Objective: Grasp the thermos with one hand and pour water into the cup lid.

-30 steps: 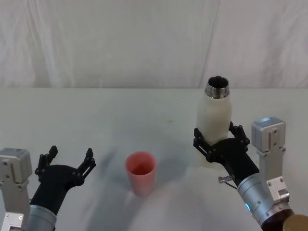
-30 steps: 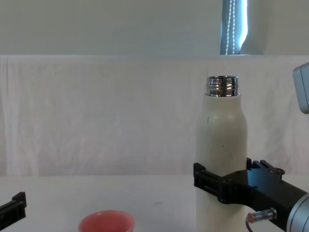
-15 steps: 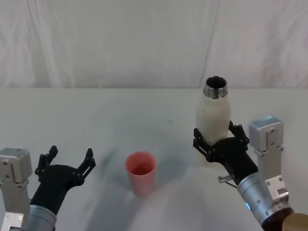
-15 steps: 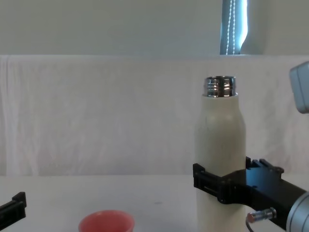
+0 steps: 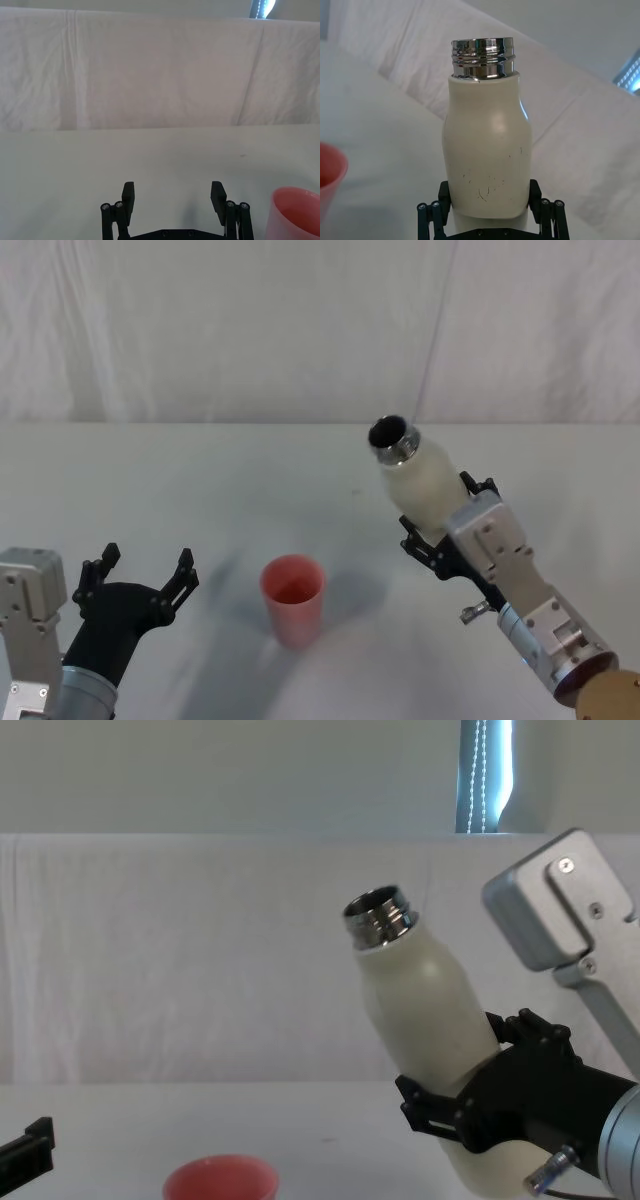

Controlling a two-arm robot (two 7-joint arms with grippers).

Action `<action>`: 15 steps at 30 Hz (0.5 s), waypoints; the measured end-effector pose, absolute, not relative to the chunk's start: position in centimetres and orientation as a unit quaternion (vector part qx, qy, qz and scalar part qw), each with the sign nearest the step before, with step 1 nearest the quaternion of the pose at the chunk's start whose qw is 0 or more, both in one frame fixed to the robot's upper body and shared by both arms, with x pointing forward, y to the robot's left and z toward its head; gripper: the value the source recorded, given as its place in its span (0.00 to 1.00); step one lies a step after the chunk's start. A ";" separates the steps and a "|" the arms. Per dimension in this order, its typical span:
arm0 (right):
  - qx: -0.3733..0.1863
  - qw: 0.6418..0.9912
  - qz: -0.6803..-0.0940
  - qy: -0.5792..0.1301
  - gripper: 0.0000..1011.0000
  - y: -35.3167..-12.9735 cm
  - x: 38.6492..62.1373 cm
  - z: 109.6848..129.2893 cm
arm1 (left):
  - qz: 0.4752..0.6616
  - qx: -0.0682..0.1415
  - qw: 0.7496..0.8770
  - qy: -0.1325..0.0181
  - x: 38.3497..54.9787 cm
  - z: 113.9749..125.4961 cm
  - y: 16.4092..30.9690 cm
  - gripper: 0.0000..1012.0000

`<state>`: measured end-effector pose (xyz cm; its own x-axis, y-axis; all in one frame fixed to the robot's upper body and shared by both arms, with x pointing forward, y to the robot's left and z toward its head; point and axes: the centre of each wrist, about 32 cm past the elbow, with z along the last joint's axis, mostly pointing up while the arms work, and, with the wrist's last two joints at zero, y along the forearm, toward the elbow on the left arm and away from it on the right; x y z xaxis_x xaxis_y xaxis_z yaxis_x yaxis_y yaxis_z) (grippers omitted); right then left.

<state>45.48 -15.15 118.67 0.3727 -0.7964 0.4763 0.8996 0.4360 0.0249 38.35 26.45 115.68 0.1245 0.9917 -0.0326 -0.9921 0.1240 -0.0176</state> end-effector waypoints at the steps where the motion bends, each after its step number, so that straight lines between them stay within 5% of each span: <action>1: -0.127 0.818 -0.514 -0.222 0.94 -15.2 45.5 118.7 | 0.662 -0.017 0.750 0.006 38.4 115.7 26.5 0.99; 15: -0.219 0.780 -0.464 -0.357 0.94 -15.4 45.6 119.0 | 0.662 -0.017 0.750 0.006 38.4 115.7 26.5 0.99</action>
<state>45.62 -15.45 119.00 0.3140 -0.5679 0.7609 0.8809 0.4732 -0.0103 38.35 26.45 115.68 0.1245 0.9917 -0.0327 -0.9921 0.1240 -0.0175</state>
